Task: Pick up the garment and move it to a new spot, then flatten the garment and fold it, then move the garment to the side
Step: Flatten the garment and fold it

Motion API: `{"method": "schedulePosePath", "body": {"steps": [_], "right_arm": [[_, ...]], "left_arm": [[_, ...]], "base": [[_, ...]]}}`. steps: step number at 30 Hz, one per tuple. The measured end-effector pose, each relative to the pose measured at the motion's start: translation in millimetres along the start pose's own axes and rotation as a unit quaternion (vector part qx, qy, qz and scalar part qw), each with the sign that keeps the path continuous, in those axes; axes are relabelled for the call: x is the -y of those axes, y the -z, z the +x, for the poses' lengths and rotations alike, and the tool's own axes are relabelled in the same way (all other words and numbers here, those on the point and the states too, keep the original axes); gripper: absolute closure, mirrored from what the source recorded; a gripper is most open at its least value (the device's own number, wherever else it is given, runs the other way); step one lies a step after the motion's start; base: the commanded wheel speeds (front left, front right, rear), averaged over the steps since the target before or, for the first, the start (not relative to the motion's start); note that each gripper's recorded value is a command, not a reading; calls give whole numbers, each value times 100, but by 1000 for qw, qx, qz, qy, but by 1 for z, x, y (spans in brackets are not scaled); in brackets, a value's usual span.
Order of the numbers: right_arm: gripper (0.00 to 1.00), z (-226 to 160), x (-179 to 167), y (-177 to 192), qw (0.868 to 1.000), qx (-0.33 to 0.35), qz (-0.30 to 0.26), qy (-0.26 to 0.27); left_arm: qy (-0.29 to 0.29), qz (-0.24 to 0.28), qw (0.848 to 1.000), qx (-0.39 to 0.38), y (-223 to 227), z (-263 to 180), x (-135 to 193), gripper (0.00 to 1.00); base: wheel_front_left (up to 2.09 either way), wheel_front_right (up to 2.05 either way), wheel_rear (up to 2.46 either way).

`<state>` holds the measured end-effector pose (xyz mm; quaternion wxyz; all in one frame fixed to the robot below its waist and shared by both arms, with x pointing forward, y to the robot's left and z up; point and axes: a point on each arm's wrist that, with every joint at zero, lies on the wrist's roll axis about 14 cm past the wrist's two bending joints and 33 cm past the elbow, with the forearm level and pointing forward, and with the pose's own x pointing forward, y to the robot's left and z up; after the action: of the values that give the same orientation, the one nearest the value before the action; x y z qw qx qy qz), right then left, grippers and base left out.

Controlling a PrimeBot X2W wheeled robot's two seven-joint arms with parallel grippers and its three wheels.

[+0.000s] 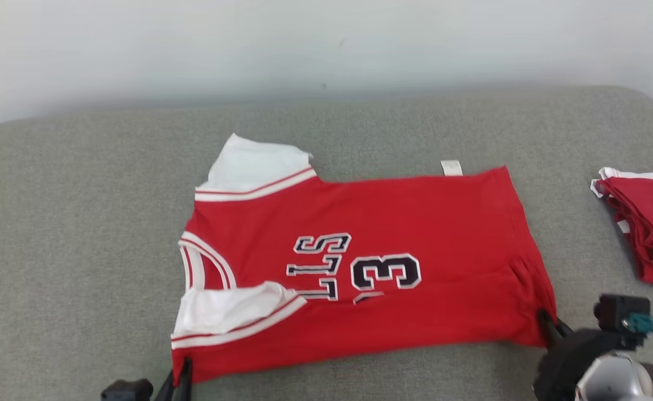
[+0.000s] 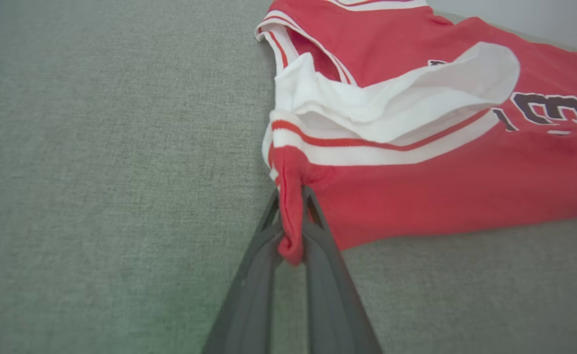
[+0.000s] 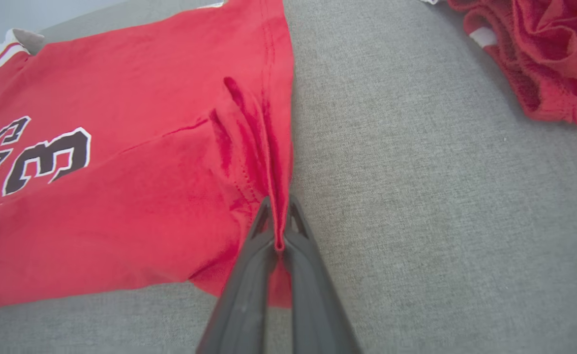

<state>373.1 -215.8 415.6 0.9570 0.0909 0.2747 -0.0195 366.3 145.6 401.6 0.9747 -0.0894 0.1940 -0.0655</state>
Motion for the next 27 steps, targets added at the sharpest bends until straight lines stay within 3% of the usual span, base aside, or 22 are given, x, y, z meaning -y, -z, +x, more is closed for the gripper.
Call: {"method": "schedulePosePath", "body": {"steps": [15, 16, 17, 27], "right_arm": [[100, -32, 16, 28, 999, -28, 21, 20], [78, -33, 17, 30, 999, -31, 22, 20], [0, -33, 16, 32, 999, -34, 22, 20], [0, -32, 16, 26, 999, -20, 20, 20]], "left_arm": [[-2, -10, 1000, -26, 22, -29, 7, 100], [-3, -11, 999, -31, 24, -30, 7, 52], [-5, -11, 999, -33, 26, -30, 6, 0], [-32, -5, 999, -14, 14, -28, -12, 0]], "base": [[0, 0, 0], [0, 0, 0], [0, 0, 0], [0, 0, 0]]}}
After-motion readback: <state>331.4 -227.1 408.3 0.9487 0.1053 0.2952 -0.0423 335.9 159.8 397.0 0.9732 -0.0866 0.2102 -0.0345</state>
